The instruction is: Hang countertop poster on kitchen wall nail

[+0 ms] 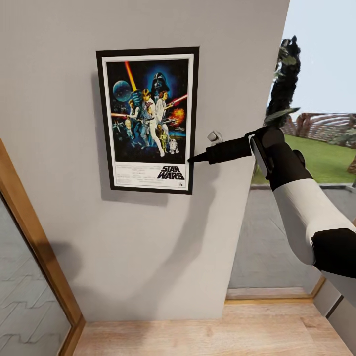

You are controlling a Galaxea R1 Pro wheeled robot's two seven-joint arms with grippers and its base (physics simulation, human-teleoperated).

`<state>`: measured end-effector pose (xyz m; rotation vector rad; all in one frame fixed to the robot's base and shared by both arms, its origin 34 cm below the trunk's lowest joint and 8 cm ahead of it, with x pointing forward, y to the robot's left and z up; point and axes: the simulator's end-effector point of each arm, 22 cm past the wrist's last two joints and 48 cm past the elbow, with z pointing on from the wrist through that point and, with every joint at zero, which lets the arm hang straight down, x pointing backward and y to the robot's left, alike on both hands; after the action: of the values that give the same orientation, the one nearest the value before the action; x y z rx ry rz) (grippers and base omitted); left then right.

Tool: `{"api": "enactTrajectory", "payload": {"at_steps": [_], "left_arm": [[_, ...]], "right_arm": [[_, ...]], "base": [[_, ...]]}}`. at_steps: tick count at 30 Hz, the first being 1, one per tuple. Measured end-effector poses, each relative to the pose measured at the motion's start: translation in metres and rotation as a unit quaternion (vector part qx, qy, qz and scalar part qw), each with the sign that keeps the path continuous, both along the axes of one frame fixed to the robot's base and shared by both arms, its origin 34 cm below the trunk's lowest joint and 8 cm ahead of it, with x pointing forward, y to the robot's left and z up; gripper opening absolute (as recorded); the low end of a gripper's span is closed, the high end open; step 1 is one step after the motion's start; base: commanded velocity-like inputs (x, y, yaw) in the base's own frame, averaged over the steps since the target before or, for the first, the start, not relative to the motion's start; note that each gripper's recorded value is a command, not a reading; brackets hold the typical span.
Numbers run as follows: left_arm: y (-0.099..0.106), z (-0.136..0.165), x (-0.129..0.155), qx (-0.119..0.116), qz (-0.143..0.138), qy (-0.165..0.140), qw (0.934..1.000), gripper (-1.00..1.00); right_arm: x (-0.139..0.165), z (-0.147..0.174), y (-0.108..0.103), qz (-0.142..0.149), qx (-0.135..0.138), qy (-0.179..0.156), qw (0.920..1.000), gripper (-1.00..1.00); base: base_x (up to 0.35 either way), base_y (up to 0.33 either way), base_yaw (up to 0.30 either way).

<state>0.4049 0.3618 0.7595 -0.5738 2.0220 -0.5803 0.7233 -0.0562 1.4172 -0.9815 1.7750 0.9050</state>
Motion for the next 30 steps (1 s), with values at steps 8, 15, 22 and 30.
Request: {"api": "enactTrajectory", "payload": {"at_steps": [8,15,22,30], "left_arm": [[0.0,0.0,-0.0001,0.0,0.0,0.0,1.0,1.0],[-0.003,-0.0011,-0.0015,-0.001,-0.001,0.001,1.0,1.0],[-0.003,-0.0011,-0.0015,-0.001,-0.001,0.001,1.0,1.0],[-0.003,-0.0011,-0.0015,-0.001,-0.001,0.001,1.0,1.0]], "right_arm": [[0.0,0.0002,0.0001,0.0,0.0,0.0,1.0,-1.0],[-0.0018,0.0043,0.0007,0.003,0.011,0.002,0.9999,-1.0],[-0.0017,0.0043,0.0007,0.003,0.011,0.002,0.9999,-1.0],[-0.0017,0.0043,0.0007,0.003,0.011,0.002,0.9999,-1.0]], "base": [[0.273,0.0,0.0],[0.003,0.0,0.0],[0.0,0.0,0.0],[0.0,0.0,0.0]]}}
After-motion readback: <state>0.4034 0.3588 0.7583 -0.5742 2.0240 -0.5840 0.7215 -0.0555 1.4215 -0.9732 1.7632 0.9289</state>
